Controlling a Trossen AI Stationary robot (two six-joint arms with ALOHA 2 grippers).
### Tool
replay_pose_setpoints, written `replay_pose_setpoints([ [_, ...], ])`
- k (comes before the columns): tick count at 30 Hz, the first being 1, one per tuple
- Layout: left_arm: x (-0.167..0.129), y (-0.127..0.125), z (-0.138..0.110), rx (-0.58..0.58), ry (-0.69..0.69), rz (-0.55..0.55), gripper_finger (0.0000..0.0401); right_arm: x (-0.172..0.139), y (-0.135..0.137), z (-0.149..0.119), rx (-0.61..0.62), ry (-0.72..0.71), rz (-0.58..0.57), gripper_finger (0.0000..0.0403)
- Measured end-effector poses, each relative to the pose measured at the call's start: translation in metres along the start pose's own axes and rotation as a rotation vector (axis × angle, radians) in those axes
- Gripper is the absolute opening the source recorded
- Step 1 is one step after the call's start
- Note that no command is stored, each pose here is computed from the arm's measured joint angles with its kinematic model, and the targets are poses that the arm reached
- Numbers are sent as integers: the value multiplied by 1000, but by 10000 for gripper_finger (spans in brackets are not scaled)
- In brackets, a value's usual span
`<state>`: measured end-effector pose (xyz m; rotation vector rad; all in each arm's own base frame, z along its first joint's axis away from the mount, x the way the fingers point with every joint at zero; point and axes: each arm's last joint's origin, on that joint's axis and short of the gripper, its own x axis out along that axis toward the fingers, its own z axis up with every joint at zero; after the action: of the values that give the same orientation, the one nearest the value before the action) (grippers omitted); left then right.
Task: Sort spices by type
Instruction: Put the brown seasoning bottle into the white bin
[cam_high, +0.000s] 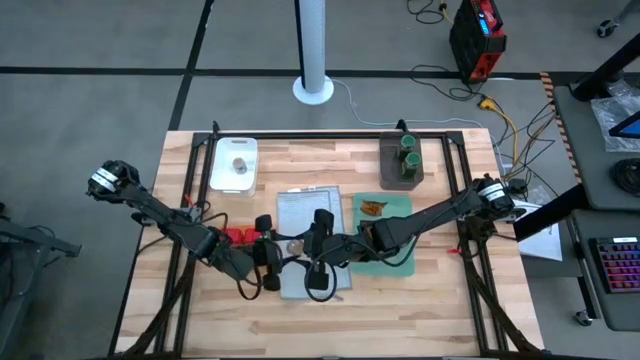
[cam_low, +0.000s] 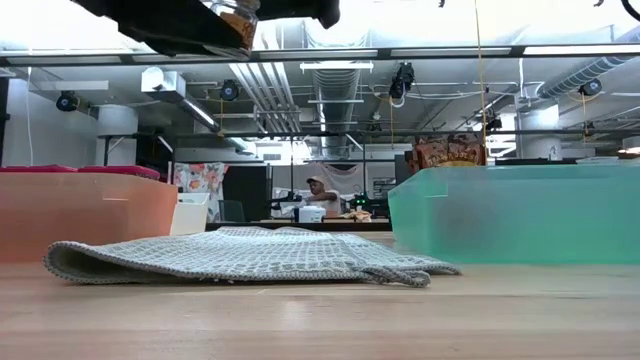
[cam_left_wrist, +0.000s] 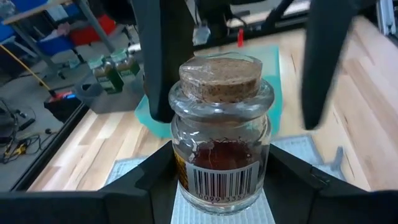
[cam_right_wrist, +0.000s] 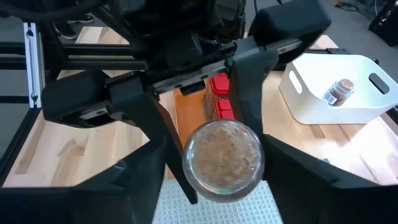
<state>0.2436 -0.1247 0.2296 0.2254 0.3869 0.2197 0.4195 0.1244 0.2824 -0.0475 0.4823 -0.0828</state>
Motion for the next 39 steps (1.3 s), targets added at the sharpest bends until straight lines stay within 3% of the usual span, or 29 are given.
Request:
replay_pose_setpoints([
  [8,0,2,-12,-48,-82,-2,176,-7,-2,5,-11,-12,4,282],
  [17,-6,0,-13,-56,-156,-31,178,-42,-1,19,-74,-93,23,262],
  [27,-16,-7,-3,7,-288,-142,180,-41,23,-16,-121,-268,76,244],
  [39,-17,-7,1,27,-311,-150,180,-22,23,-29,-87,-345,65,297],
])
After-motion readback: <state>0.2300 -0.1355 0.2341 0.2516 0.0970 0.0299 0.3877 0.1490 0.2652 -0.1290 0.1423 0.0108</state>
